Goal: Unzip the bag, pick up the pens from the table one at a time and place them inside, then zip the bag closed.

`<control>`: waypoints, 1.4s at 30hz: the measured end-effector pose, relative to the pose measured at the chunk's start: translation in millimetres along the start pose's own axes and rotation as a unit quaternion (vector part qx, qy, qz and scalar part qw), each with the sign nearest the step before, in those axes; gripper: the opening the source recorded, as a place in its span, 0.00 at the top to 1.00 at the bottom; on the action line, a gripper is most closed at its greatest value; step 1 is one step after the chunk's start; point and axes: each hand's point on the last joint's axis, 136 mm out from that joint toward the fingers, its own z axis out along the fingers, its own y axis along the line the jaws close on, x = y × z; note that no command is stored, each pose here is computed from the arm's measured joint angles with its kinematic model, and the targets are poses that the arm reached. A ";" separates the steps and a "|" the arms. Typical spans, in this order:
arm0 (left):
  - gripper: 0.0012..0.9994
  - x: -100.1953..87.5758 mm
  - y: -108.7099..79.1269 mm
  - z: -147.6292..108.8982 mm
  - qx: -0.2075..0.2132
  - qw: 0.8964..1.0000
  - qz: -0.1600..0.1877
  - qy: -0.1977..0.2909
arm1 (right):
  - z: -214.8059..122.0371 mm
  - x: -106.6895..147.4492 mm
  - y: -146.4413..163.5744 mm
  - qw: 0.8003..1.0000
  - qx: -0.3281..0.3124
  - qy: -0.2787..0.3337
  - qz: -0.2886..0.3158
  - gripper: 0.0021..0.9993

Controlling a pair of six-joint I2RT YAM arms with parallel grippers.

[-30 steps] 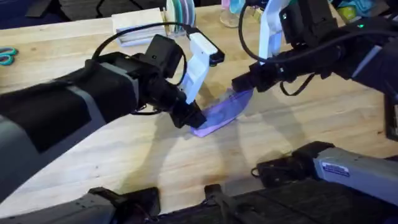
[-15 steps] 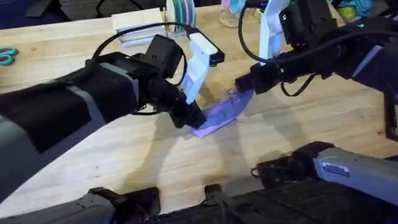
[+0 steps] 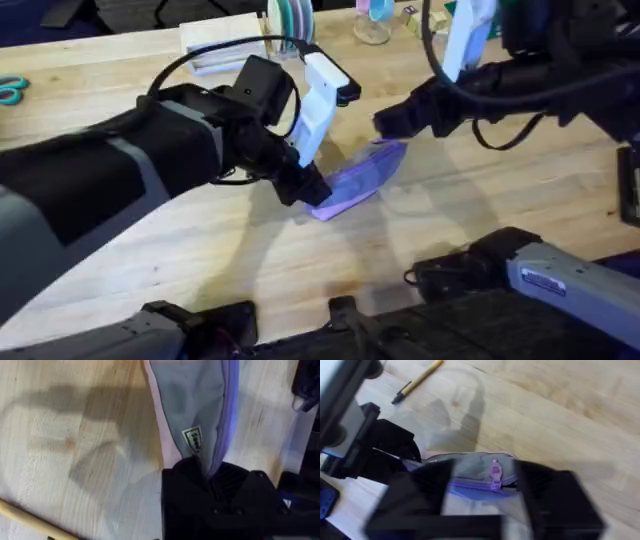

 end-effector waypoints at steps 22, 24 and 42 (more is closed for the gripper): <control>0.96 0.0 0.0 0.0 0.000 1.000 0.000 0.000 | 25.7 25.1 -6.0 0.997 -0.012 0.077 -0.014 0.00; 0.96 0.0 0.0 0.0 0.000 1.000 0.000 0.000 | 28.7 27.1 -6.9 0.996 -0.013 0.084 -0.012 0.00; 0.96 0.2 0.4 0.0 -0.001 1.000 0.000 0.001 | 57.6 47.4 -3.9 0.988 -0.031 0.148 -0.012 0.15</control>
